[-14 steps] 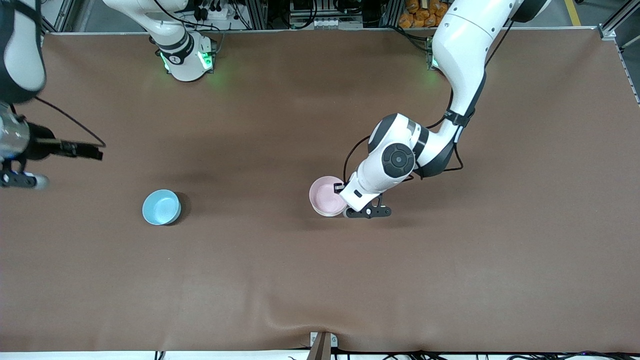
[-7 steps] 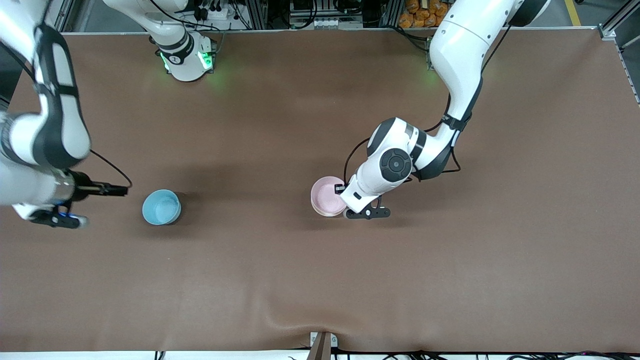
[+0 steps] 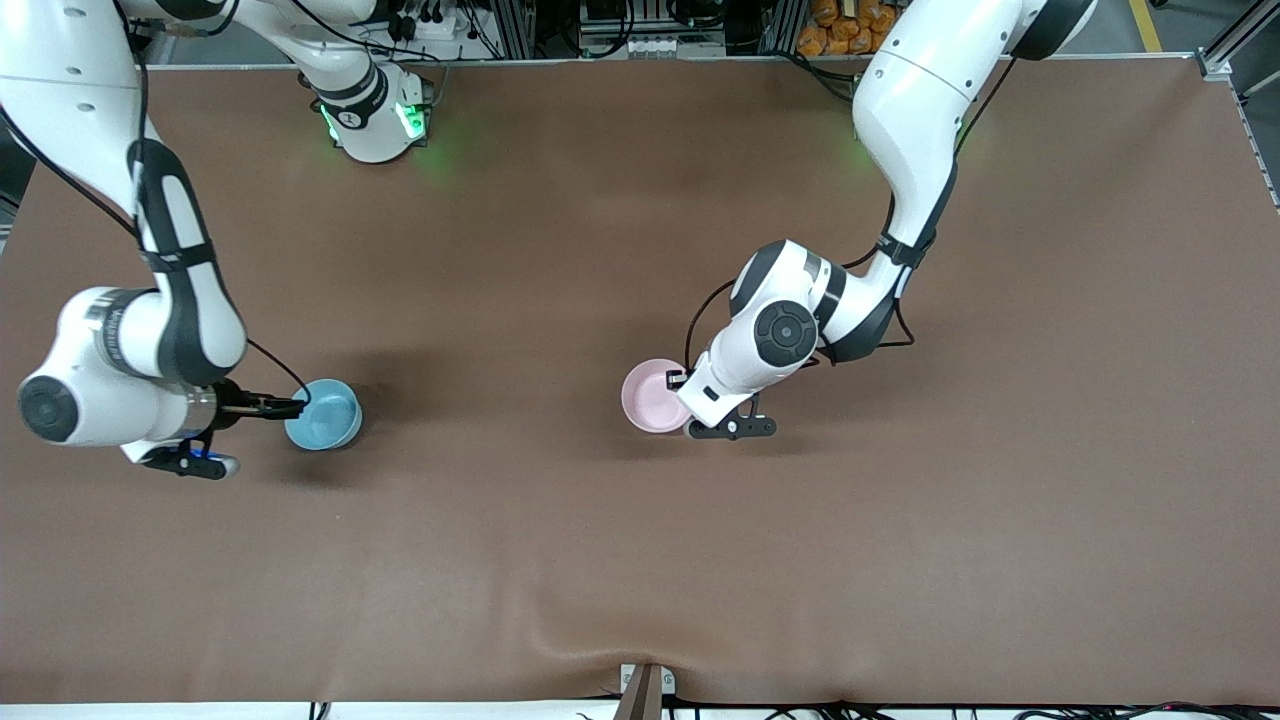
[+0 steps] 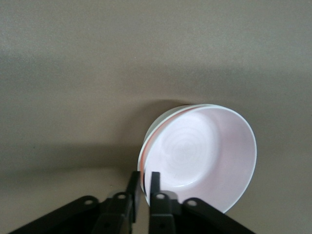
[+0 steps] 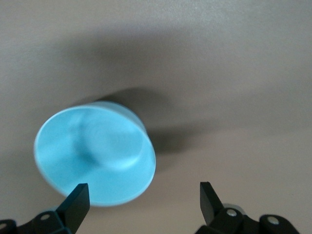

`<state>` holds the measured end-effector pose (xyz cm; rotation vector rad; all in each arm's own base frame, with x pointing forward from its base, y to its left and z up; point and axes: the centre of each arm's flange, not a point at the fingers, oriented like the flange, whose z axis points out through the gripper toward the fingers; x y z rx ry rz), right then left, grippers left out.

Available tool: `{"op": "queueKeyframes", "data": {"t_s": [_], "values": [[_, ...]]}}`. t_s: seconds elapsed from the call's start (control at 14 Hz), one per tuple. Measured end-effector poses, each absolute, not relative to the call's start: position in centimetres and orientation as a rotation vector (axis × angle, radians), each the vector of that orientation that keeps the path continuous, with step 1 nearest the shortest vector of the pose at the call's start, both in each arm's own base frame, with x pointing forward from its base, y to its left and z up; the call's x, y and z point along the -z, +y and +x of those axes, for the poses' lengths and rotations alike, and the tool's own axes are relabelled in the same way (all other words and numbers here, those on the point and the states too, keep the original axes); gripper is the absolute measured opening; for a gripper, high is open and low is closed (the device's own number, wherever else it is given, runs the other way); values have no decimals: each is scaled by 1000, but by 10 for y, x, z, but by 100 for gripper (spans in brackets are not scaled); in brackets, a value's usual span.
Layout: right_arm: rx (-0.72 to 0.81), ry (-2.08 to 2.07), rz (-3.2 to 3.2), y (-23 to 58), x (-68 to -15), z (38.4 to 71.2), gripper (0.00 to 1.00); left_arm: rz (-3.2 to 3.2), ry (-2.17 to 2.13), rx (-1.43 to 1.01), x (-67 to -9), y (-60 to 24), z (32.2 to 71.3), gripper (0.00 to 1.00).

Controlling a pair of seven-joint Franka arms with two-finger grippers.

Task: Stack pink and blue bowls on white bowl
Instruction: 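Lower the pink bowl into the white bowl while the right gripper reaches the blue bowl, then open the left gripper and withdraw while the right gripper grasps the blue bowl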

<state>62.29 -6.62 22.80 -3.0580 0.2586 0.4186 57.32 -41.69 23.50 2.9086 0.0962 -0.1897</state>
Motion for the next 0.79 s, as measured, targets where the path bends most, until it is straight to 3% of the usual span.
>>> {"op": "queueKeyframes", "data": {"t_s": [0.21,0.29,0.57,0.79], "values": [[-365,235,-3072,-66,-196,606,100,2902,99,168,-241,-417,578,54],[-366,234,-3071,-66,-193,604,93,2901,107,148,-245,-414,583,63],[-346,327,-2980,-62,-193,605,48,2958,158,-3,-285,-363,623,100],[-342,331,-2970,-62,-193,605,16,3020,170,-83,-331,-318,643,100]]}}
